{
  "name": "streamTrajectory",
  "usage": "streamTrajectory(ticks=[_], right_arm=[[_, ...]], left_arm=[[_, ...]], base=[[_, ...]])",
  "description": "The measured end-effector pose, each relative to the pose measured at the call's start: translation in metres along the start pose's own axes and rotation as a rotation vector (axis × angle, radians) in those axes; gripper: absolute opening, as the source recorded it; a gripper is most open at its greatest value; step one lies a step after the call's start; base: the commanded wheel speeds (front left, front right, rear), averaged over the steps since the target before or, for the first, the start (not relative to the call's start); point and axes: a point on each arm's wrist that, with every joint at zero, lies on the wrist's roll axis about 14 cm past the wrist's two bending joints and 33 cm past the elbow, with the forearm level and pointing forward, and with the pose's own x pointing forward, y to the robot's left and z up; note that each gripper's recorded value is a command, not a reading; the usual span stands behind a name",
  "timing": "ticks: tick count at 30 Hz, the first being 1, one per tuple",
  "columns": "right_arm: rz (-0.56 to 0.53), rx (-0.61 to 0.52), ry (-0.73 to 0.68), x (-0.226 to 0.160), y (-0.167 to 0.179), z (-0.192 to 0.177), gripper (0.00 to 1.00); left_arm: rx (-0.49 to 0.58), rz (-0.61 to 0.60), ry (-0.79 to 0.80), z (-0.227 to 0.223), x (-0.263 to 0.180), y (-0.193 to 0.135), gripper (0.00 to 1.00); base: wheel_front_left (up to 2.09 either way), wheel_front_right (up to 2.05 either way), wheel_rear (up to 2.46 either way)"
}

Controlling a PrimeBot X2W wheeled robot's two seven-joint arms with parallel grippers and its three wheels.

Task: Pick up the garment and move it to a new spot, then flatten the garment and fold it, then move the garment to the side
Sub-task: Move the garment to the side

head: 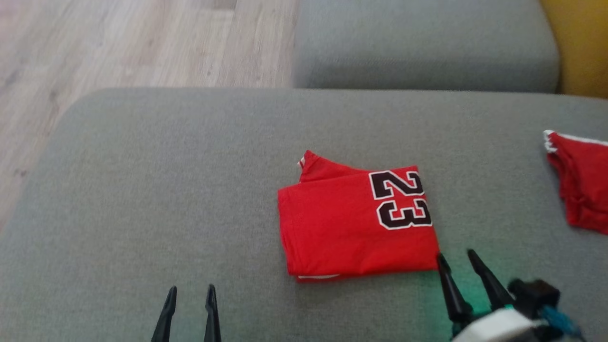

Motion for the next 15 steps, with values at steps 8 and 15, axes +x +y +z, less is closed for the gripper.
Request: streamTrajectory(ticks=[8,15], right_arm=[[0.018,0.078,0.143,0.054,-0.014,-0.006,1.0],[0.005,0.116,0.33,0.07,-0.019,-0.036,0.47]], left_arm=[[-0.021,0.02,-0.004,0.008,0.023,-0.001,1.0],[-0.011,0.017,-0.03,0.017,0.031,-0.004,1.0]], base=[[0.0,0.0,0.0],[0.0,0.0,0.0]])
